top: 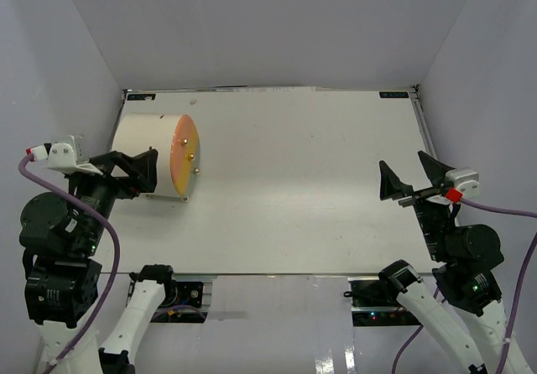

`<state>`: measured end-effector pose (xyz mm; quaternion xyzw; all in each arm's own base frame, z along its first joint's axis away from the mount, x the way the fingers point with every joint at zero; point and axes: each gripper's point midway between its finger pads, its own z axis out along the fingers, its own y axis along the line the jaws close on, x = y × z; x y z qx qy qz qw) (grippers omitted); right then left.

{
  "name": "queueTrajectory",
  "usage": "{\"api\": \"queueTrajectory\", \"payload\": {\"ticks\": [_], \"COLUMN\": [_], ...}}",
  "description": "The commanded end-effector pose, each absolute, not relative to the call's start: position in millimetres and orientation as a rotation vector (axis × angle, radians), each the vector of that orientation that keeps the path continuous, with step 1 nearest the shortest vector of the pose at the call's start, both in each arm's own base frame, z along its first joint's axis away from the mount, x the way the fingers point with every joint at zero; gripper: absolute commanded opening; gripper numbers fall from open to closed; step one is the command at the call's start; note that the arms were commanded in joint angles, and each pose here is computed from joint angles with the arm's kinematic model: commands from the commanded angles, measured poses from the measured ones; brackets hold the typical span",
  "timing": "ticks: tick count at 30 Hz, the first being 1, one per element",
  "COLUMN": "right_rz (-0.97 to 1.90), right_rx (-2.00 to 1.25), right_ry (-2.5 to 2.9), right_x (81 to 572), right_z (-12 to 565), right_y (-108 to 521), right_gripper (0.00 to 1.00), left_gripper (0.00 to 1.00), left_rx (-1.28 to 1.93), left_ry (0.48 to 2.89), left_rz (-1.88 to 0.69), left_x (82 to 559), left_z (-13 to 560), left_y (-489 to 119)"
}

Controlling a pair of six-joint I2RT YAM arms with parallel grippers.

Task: Sort the stationery into containers
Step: Reset both arms

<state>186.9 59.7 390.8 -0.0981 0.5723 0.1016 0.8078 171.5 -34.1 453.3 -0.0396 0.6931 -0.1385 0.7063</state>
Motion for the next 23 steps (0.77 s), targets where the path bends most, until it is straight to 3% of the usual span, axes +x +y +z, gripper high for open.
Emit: {"api": "queueTrajectory", "payload": {"ticks": [1, 23], "right_rz": [0.246, 0.219], "right_rx": [-0.290, -0.343], "right_ry": [1.105, 1.155], "right_x": [171, 182], "right_z": [406, 404], "right_y": [67, 76], "right_gripper": [0.90, 0.90], "left_gripper": [0.98, 0.98], "left_rx": [-0.098, -0.121], "left_ry": [1.574, 1.613], "left_rz": [-0.276, -0.263], "left_x": [170, 180], "left_z": [444, 423], "left_y": [-29, -27]}}
